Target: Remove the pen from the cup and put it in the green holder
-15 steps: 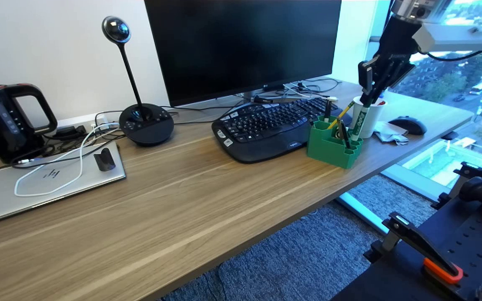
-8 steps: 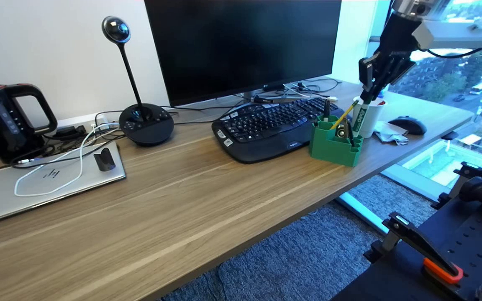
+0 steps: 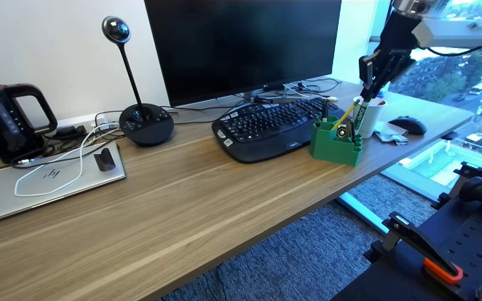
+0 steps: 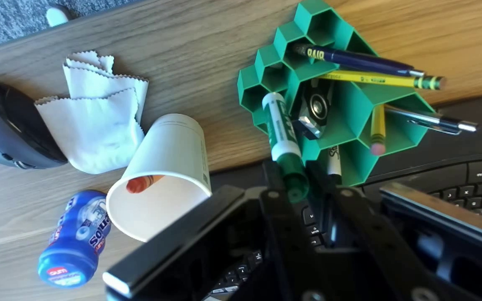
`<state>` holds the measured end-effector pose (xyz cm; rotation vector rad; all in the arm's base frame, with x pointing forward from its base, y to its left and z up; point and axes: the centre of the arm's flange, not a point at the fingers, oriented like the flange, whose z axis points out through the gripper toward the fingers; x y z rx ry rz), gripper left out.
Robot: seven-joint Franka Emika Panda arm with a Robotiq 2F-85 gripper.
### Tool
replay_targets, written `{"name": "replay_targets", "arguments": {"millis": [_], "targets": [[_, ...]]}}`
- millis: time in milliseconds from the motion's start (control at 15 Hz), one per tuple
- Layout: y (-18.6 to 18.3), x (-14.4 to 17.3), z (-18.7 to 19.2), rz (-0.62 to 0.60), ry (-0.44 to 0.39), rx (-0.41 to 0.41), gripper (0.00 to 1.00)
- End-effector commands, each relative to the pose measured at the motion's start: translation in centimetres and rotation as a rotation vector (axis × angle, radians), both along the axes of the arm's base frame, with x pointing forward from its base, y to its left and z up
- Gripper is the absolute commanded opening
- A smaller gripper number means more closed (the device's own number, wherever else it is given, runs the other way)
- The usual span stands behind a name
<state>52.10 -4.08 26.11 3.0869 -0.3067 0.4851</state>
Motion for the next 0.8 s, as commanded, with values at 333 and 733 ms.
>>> {"name": "replay_targets", "arguments": {"millis": [333,733], "targets": [[-0.6,-0.1,0.7,0.001,-0.016,-0.014,0.05],[-1.8,-0.4,0.6,-0.008,-0.008,-0.032,0.05]]}}
